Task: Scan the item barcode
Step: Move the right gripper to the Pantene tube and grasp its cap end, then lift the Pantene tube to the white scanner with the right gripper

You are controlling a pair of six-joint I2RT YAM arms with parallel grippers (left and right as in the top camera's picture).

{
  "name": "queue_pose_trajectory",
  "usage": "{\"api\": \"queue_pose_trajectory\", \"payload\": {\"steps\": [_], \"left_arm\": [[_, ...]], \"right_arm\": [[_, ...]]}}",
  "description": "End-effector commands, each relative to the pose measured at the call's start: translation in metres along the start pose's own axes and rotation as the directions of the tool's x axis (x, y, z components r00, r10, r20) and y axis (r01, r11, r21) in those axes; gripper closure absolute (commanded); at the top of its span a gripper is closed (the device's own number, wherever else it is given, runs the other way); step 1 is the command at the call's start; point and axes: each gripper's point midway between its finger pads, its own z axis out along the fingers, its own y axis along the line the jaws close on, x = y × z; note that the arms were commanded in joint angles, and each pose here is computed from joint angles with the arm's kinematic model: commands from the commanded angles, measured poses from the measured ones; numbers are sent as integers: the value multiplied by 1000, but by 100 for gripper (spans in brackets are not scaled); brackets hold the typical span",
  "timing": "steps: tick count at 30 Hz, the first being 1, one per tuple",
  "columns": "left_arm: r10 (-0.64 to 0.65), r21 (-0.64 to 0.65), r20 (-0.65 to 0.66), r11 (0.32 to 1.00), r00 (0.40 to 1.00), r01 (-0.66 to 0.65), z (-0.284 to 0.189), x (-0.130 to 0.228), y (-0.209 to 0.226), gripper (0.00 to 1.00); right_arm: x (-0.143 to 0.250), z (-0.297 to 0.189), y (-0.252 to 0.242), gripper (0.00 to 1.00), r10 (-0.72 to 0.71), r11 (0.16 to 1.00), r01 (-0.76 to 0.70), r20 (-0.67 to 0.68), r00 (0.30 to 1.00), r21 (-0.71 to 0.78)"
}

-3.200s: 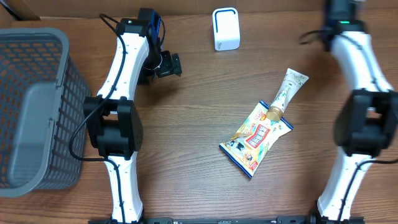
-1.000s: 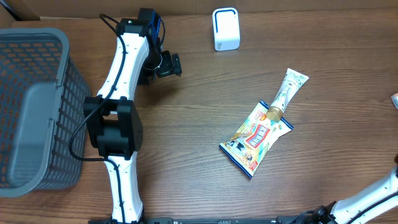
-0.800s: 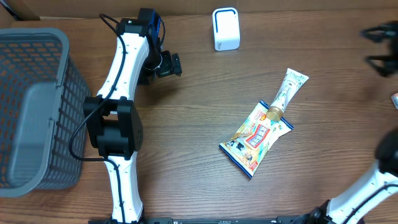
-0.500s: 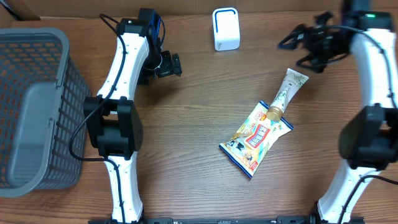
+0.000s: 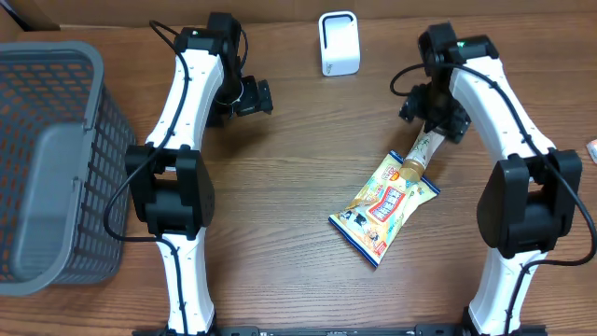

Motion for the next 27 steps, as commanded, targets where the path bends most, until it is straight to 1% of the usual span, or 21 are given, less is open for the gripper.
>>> {"api": "queue_pose_trajectory", "payload": {"steps": [1,3,8,10,12,15,17,19,20,21,22,24,27], "left_arm": [[-1,-3,9,1000,1000,1,-2,-1,0,0],[-1,-3,9,1000,1000,1,-2,-1,0,0],[-1,-3,9,1000,1000,1,-2,-1,0,0],[-1,-3,9,1000,1000,1,-2,-1,0,0],[-1,-3,9,1000,1000,1,-2,-1,0,0],[-1,-3,9,1000,1000,1,-2,-1,0,0],[-1,-3,9,1000,1000,1,-2,-1,0,0],[-1,-3,9,1000,1000,1,-2,-1,0,0],[-1,-3,9,1000,1000,1,-2,-1,0,0],[-1,-3,9,1000,1000,1,-2,-1,0,0],[-1,-3,9,1000,1000,1,-2,-1,0,0],[-1,-3,9,1000,1000,1,-2,-1,0,0],[-1,-3,9,1000,1000,1,-2,-1,0,0]], "right_arm": [[2,19,-12,20,51,999,-51,-10,999,19],[4,29,-18,22,59,998,-58,-21,998,29],[8,51,-22,23,60,998,-60,-23,998,31],[11,59,-23,29,60,998,-59,-24,998,32],[12,63,-24,39,60,998,-59,-26,998,35],[12,63,-23,47,60,998,-59,-22,998,31],[10,63,-22,55,61,998,-60,-16,998,25],[10,63,-22,61,61,998,-61,-15,998,24],[10,63,-22,66,61,998,-61,-15,998,24],[9,63,-22,73,61,998,-60,-14,998,23],[9,63,-21,78,54,998,-53,-12,998,21],[6,60,-19,85,28,999,-28,-5,1000,14],[-1,50,-15,89,-21,1000,21,10,1000,2]]}}
